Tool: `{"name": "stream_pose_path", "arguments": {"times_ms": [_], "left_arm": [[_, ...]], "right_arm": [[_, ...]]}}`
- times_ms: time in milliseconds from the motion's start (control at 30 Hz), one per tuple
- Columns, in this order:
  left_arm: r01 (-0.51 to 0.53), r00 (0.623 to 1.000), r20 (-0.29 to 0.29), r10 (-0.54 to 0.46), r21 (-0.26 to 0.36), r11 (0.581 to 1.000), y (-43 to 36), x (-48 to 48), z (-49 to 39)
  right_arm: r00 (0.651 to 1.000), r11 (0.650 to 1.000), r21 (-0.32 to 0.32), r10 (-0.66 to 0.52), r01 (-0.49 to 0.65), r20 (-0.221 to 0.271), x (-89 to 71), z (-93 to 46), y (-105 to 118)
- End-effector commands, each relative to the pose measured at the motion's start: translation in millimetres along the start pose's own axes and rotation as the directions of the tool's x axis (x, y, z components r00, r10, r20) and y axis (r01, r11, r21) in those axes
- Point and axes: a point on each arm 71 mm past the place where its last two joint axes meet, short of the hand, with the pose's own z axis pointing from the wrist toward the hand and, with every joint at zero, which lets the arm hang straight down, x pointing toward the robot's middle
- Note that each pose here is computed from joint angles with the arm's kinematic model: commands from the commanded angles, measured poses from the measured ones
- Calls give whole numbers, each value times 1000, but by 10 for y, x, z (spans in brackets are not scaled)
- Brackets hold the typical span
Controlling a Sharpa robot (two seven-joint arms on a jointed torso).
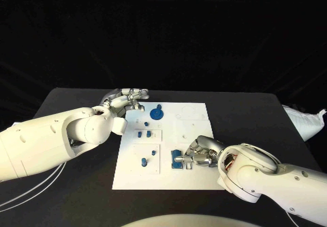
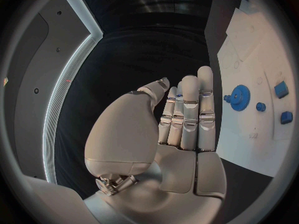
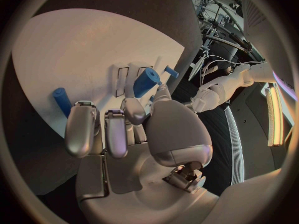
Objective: Assemble the parts on the task board
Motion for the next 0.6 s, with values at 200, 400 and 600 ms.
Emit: {"name": "stream_pose_path", "arguments": {"times_ms": [200, 400, 600], "left_arm": [[2, 1000, -22, -2, 4, 1000, -4, 24, 3], [2, 1000, -24, -2, 4, 1000, -3, 27, 4], [3, 1000, -25, -3, 3, 1000, -2, 30, 4]], "right_arm": [[999, 998, -27, -53, 52, -12, 22, -18, 49], [995, 994, -40, -102, 102, 13, 16, 1, 71], [992, 991, -43, -126, 127, 30, 22, 43, 78]]}}
